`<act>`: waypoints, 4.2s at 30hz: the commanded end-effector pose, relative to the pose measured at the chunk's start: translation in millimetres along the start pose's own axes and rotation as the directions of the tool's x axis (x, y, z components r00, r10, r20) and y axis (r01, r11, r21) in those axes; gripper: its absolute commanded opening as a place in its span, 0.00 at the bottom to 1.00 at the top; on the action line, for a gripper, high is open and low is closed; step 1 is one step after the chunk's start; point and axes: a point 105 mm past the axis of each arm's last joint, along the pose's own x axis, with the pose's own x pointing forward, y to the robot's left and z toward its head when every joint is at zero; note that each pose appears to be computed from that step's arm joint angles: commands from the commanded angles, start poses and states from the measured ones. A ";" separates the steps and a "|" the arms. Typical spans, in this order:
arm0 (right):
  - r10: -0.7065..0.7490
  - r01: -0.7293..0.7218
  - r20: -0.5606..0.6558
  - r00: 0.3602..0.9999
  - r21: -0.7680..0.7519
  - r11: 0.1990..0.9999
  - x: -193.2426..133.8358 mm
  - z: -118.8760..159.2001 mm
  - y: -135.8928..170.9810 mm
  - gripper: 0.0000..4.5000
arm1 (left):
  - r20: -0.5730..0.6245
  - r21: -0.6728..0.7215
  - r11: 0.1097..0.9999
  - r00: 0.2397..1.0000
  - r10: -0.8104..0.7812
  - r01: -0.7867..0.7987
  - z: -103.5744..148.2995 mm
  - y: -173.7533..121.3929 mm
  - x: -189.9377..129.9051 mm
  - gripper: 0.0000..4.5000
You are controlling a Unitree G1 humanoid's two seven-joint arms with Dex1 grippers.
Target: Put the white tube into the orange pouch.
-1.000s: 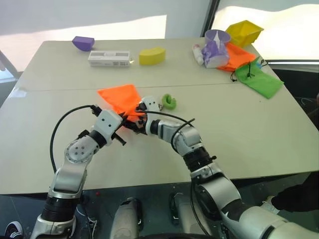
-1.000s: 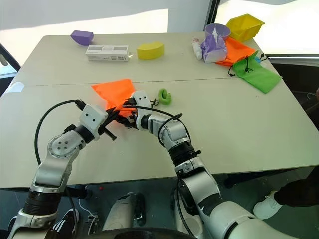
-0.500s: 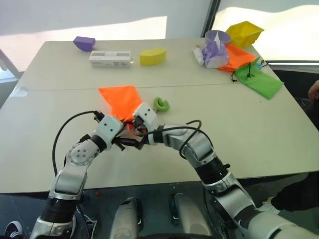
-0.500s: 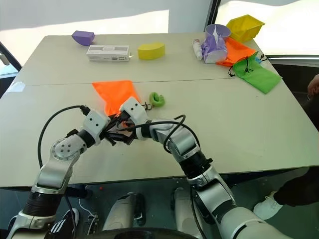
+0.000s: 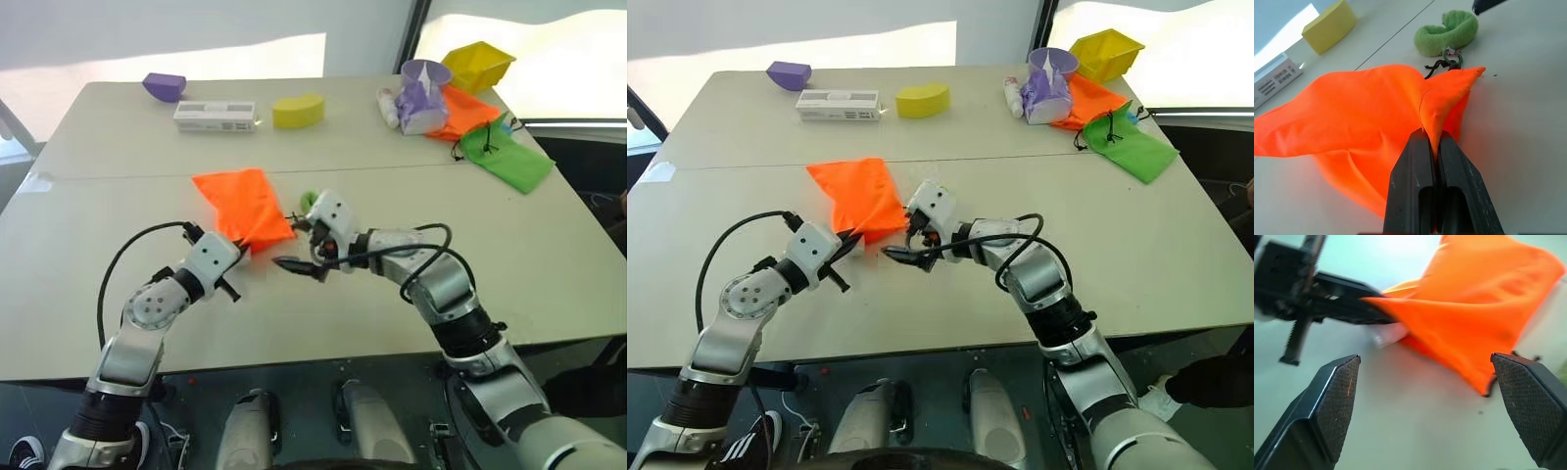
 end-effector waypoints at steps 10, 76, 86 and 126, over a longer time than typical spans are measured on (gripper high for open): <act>-0.400 0.387 0.071 0.914 0.147 0.910 17.6 4.8 -85.7 0.99 | -0.004 0.061 0.997 0.999 -0.036 0.036 -6.9 7.5 -5.9 0.00; -0.137 0.122 0.060 0.989 0.199 0.972 -81.0 -17.9 -26.1 0.00 | 0.310 -0.352 0.823 0.886 -0.346 0.445 56.3 14.3 -26.6 0.52; -0.168 0.152 0.067 0.983 0.198 0.968 -75.3 -20.8 -25.3 0.00 | 0.344 -0.174 0.853 0.842 -0.416 0.493 67.9 -24.9 39.8 0.52; -0.233 0.213 0.125 0.964 0.155 0.965 -64.2 -11.2 -24.2 0.00 | 0.169 0.073 0.625 0.608 -0.776 0.777 54.9 -36.0 76.7 0.52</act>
